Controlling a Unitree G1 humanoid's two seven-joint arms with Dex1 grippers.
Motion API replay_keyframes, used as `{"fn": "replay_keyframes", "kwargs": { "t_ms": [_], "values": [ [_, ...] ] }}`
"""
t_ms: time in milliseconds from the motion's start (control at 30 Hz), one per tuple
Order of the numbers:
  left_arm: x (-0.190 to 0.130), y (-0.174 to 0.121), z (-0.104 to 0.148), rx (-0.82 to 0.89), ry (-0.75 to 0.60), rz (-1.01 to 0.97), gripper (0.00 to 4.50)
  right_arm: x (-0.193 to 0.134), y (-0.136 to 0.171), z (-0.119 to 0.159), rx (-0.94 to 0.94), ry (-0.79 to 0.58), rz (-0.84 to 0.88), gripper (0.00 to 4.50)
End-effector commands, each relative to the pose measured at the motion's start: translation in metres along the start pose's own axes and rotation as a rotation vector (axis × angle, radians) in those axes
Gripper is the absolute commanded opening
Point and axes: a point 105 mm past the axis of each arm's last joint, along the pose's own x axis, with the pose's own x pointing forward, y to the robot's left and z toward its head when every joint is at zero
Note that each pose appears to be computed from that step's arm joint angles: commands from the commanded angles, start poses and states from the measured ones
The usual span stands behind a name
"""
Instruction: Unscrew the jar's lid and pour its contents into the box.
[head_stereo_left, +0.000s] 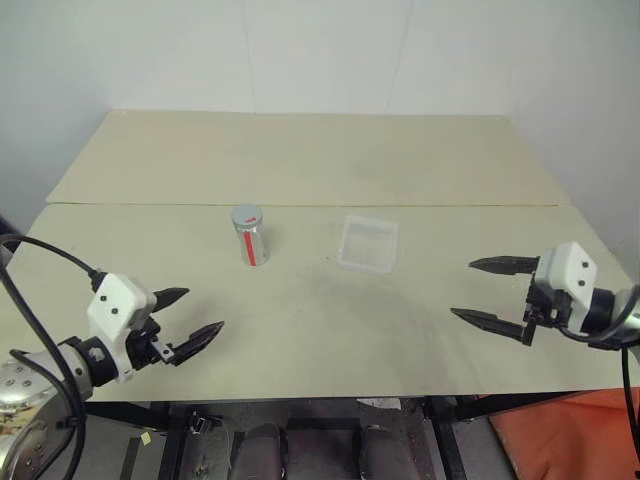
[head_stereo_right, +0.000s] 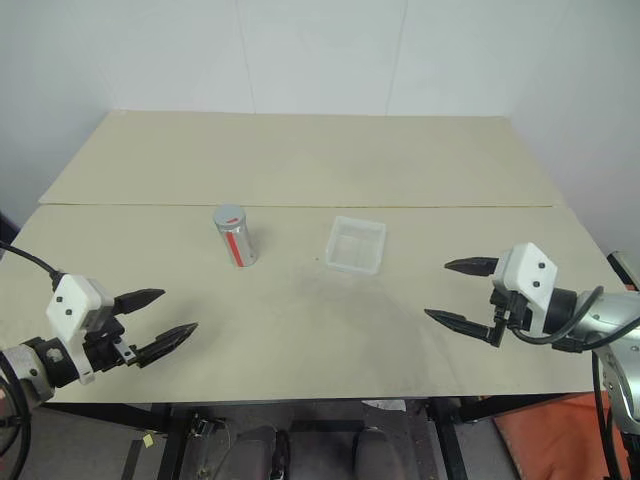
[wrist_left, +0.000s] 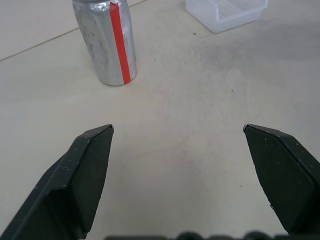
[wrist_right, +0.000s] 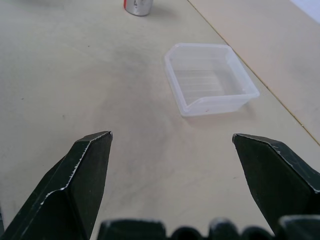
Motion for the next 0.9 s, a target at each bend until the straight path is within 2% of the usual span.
{"fn": "replay_keyframes", "kwargs": {
  "t_ms": [33, 433, 533, 633, 767, 900],
  "values": [
    [0.002, -0.002, 0.004, 0.009, -0.022, -0.002, 4.50, -0.005, 0.000, 0.007, -0.038, 0.011, -0.010, 4.47],
    [0.006, -0.002, 0.004, 0.005, -0.047, 0.030, 4.50, -0.003, -0.004, 0.007, -0.044, 0.014, -0.017, 4.47],
    [0.017, 0.012, 0.008, 0.030, -0.080, 0.148, 4.50, 0.000, -0.008, 0.009, -0.035, -0.002, -0.039, 4.47],
    [0.033, 0.029, 0.016, 0.081, -0.130, 0.292, 4.50, 0.013, -0.011, 0.007, -0.031, 0.006, -0.068, 4.47],
    [0.057, 0.020, 0.028, 0.067, -0.211, 0.339, 4.50, 0.035, -0.008, 0.008, -0.016, -0.023, -0.093, 4.47],
    [0.073, 0.012, 0.029, 0.039, -0.231, 0.388, 4.50, 0.056, -0.011, 0.016, -0.007, -0.061, -0.148, 4.47]
  ]
}}
